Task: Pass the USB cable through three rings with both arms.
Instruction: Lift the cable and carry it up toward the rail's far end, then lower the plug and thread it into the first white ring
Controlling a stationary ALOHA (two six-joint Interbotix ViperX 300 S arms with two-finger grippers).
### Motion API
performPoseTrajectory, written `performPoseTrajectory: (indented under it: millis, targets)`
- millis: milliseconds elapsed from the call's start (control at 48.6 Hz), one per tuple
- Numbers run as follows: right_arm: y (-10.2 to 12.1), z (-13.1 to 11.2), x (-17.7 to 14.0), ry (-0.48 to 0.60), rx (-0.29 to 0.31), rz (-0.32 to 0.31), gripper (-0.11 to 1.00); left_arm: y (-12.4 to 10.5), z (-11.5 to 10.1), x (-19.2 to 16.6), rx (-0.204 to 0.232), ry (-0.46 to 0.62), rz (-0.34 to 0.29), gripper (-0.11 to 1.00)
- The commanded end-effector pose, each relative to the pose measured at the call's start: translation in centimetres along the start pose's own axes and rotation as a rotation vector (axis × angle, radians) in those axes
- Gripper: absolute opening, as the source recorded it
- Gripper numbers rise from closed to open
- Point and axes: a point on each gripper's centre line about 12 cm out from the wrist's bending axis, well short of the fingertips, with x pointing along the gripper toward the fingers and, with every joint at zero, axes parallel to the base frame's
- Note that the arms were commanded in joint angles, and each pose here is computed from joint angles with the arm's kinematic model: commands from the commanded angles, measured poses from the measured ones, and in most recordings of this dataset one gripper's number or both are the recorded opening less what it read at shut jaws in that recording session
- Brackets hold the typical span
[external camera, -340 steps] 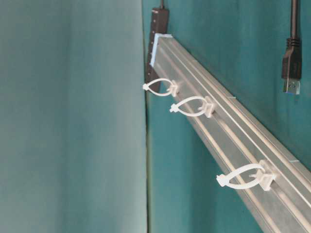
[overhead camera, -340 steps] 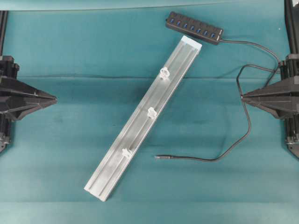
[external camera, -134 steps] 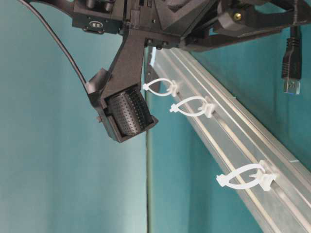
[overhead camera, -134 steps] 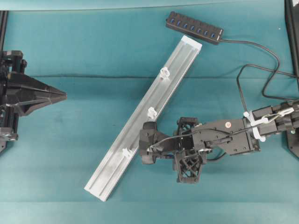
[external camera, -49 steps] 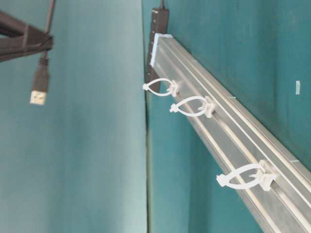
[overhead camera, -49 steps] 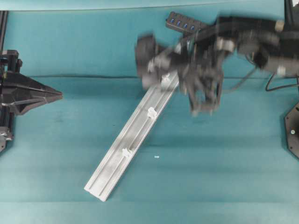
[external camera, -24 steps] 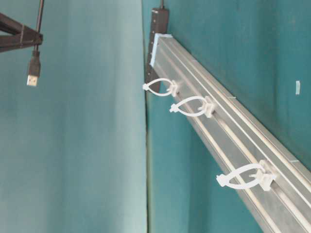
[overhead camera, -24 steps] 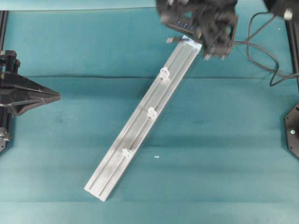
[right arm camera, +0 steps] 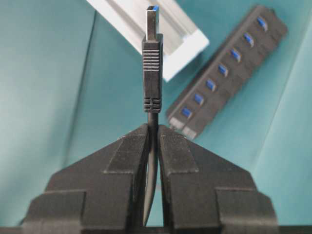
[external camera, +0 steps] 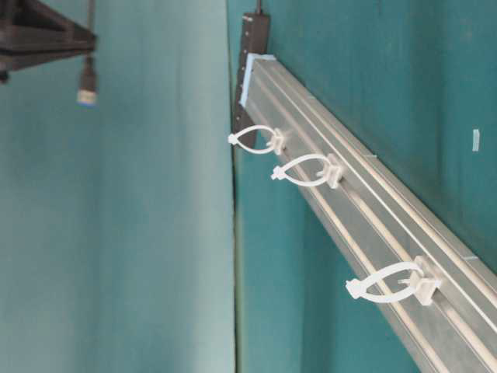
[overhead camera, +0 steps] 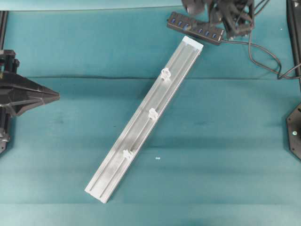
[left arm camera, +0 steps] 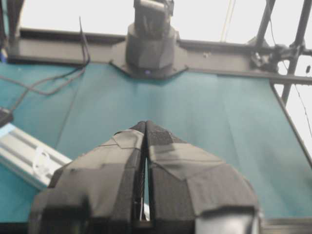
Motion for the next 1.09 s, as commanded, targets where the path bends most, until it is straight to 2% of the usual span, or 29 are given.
performPoseTrajectory:
  millis: [0,103,329,411,576,823,1069]
  targets:
    - [0.0,-0.1,1.1,-0.010,-0.069,-0.023,0.07,-0.1,1.4,0.0,0.002,-0.037,-0.004,-0.01]
    - [0.1,-0.5,2.9,0.000,-0.139,-0.044,0.07,-0.1,1.6,0.1,0.002,-0.041,-0.004,-0.01]
    - [-0.3,-1.6,5.2,0.009,-0.155,-0.086,0.07,-0.3,2.1,-0.1,0.001,-0.049,-0.010,-0.01]
    - [-0.4,-1.6,5.8,0.006,-0.186,-0.096,0.07,-0.3,2.4,-0.3,0.001,-0.044,-0.011,-0.01]
    - [-0.3,-1.6,7.2,0.013,-0.248,-0.086,0.07,-0.3,2.7,-0.5,0.001,-0.033,-0.010,-0.01]
    - [-0.1,-0.9,9.3,0.028,-0.304,-0.041,0.07,-0.3,3.0,-0.4,0.001,-0.041,-0.010,-0.01]
    - [-0.6,-0.1,10.6,0.020,-0.321,-0.047,0.07,-0.3,3.0,-0.3,0.001,-0.038,-0.010,-0.01]
